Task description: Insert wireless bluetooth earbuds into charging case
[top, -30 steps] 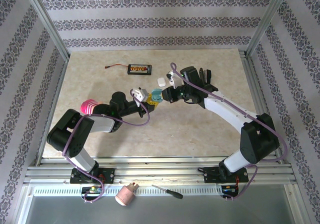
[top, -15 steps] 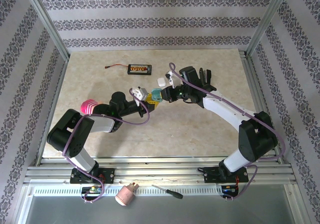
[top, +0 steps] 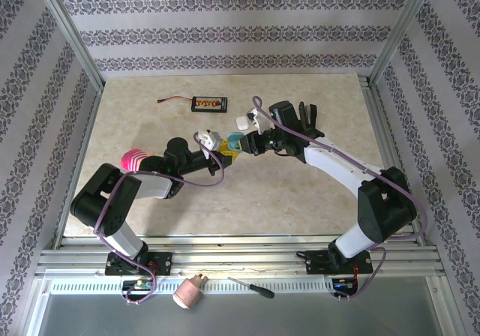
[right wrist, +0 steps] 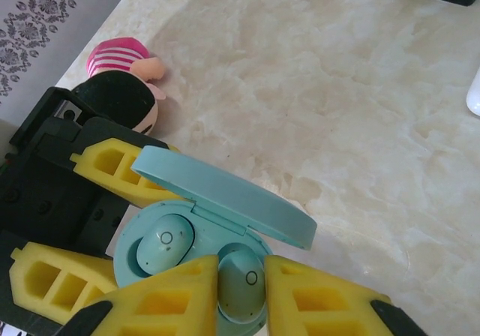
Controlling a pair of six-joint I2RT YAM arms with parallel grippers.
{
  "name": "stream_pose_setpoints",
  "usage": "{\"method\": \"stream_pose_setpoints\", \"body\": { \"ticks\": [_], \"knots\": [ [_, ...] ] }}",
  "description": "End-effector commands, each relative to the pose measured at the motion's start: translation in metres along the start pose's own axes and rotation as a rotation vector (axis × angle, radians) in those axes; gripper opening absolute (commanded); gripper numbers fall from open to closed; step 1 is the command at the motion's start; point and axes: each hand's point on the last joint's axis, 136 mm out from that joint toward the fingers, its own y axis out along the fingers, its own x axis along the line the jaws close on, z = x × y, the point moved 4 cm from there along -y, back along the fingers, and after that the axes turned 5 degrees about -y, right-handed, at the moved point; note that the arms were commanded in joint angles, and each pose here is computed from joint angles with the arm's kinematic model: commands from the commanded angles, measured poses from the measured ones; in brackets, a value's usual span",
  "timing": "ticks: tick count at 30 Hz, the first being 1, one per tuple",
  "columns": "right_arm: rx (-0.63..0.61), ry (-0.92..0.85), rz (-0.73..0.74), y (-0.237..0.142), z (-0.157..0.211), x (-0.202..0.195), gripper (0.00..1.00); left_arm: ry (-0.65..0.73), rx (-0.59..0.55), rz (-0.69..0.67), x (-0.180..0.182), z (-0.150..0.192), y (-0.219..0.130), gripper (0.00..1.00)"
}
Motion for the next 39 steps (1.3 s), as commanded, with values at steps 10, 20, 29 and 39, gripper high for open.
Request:
{"method": "stream_pose_setpoints", "body": {
  "ticks": [10, 20, 29, 39],
  "knots": [
    [-0.090, -0.040, 0.027, -0.025, -0.009, 0.010, 0.54, 0.069, -0.047, 0.037, -0.009, -0.015, 0.002, 0.27],
    [-0.160, 0.116, 0.097, -0.037, -0.029, -0.006, 0.72, 0.193, -0.026, 0.044, -0.014, -0.012, -0.003, 0.27],
    [-0.104, 0.281, 0.050, -0.021, -0.039, -0.023, 0.72, 0.209, -0.029, 0.071, -0.019, -0.011, -0.005, 0.28],
    [-0.063, 0.257, -0.019, -0.018, -0.024, -0.014, 0.72, 0.155, -0.082, 0.025, -0.013, -0.024, -0.003, 0.27]
  ]
}}
